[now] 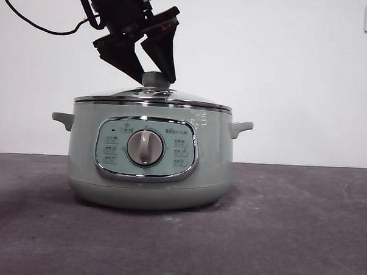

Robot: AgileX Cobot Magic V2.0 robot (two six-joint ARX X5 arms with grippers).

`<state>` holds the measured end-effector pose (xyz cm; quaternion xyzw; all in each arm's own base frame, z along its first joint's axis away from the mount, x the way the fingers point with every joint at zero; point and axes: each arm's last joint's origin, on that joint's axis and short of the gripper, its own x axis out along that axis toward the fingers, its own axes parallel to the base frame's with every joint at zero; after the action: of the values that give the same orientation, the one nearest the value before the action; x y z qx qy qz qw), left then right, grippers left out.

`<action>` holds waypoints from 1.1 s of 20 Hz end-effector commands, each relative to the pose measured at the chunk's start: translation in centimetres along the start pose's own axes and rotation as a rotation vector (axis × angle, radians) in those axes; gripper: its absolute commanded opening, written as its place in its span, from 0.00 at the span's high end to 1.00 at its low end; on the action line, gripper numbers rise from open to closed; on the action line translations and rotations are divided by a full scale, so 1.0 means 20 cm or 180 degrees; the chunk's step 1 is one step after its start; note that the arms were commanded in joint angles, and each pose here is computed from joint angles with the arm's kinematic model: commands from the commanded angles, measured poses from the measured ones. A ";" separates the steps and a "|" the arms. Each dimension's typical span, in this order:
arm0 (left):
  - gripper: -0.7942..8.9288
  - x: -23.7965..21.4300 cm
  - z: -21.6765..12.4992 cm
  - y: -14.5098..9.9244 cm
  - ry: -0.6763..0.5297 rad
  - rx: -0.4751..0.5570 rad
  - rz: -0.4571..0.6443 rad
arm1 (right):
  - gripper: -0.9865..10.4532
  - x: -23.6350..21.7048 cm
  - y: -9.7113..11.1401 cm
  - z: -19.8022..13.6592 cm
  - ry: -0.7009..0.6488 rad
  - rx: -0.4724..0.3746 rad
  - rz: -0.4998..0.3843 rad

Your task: Pick up the egg,open the lid,put the egg in the pot,close the lid

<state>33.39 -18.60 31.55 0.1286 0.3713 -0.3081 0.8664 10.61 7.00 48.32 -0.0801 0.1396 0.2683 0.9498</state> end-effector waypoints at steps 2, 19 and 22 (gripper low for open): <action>0.27 -0.05 0.02 0.00 -0.0088 0.0008 0.0004 | 0.50 0.00 0.00 -0.02 0.0132 0.0026 0.0021; 0.27 -0.74 0.01 -0.11 -0.0084 -0.0079 -0.0344 | 0.50 0.00 0.03 -0.11 0.0750 0.0079 0.0480; 0.28 -0.87 -0.04 -0.14 -0.0038 -0.0092 -0.0463 | 0.50 0.00 0.03 -0.13 0.0943 0.0098 0.0606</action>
<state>22.28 -12.99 43.40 0.0929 0.3749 -0.3637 0.8477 9.66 6.92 45.75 -0.0948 0.2832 0.3360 0.8933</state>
